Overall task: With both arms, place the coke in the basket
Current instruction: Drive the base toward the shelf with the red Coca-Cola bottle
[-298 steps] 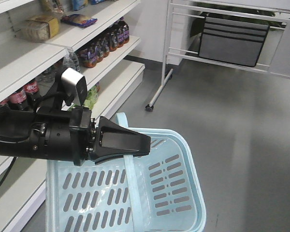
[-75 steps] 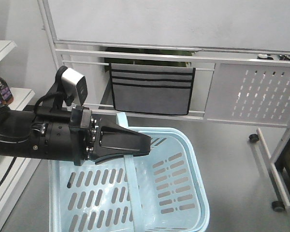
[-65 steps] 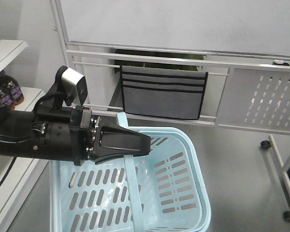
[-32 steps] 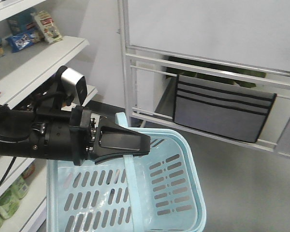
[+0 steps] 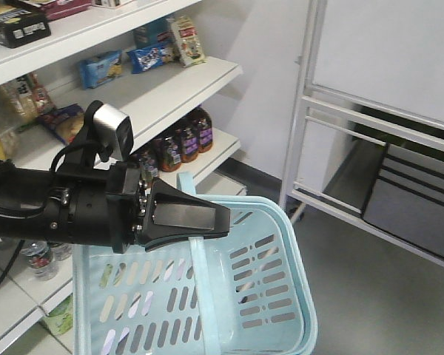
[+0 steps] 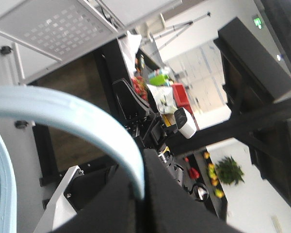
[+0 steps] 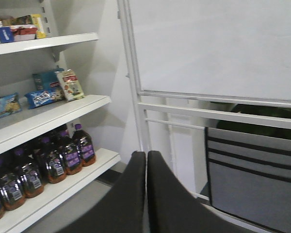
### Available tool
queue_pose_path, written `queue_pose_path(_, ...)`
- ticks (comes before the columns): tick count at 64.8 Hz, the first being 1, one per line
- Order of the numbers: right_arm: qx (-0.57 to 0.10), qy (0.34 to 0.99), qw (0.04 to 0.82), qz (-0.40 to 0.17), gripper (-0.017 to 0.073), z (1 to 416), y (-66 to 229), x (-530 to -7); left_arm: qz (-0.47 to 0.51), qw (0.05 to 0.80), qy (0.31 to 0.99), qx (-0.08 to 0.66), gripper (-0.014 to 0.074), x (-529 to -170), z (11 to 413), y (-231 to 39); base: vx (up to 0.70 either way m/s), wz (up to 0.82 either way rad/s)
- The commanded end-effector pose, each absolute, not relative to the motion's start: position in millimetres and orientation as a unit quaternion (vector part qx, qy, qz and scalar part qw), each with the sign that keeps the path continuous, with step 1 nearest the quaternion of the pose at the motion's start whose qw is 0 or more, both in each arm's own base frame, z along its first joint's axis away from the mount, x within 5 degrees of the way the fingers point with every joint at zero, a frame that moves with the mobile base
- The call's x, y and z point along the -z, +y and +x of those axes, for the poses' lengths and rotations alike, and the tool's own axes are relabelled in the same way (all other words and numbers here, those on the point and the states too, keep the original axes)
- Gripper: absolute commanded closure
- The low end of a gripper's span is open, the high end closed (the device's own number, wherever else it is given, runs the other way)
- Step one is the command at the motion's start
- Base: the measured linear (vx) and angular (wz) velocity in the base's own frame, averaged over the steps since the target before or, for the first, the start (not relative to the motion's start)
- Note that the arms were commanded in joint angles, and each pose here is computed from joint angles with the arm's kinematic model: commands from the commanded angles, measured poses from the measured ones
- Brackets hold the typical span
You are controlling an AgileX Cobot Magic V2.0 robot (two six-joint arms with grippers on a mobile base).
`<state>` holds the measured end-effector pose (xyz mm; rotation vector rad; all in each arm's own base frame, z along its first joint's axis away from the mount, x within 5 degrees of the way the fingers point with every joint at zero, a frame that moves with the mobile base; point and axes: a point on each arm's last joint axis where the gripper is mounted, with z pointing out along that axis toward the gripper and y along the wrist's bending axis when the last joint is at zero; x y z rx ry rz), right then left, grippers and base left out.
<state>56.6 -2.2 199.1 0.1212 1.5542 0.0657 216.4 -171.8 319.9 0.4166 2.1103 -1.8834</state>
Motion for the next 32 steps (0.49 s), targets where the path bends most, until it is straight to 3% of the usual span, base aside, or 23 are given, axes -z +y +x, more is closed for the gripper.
queue_pose_path(1, -0.027, 0.676, 0.735, 0.048, 0.0564, 55.9, -1.9, -201.2, 0.156, 0.151, 0.683, 0.697, 0.0601, -345.6, 208.2, -171.4, 0.11, 0.5)
queue_pose_path(32, -0.027, 0.676, 0.735, 0.048, 0.0564, 55.9, -1.9, -201.2, 0.156, 0.151, 0.683, 0.697, 0.0601, -345.6, 208.2, -171.4, 0.11, 0.52)
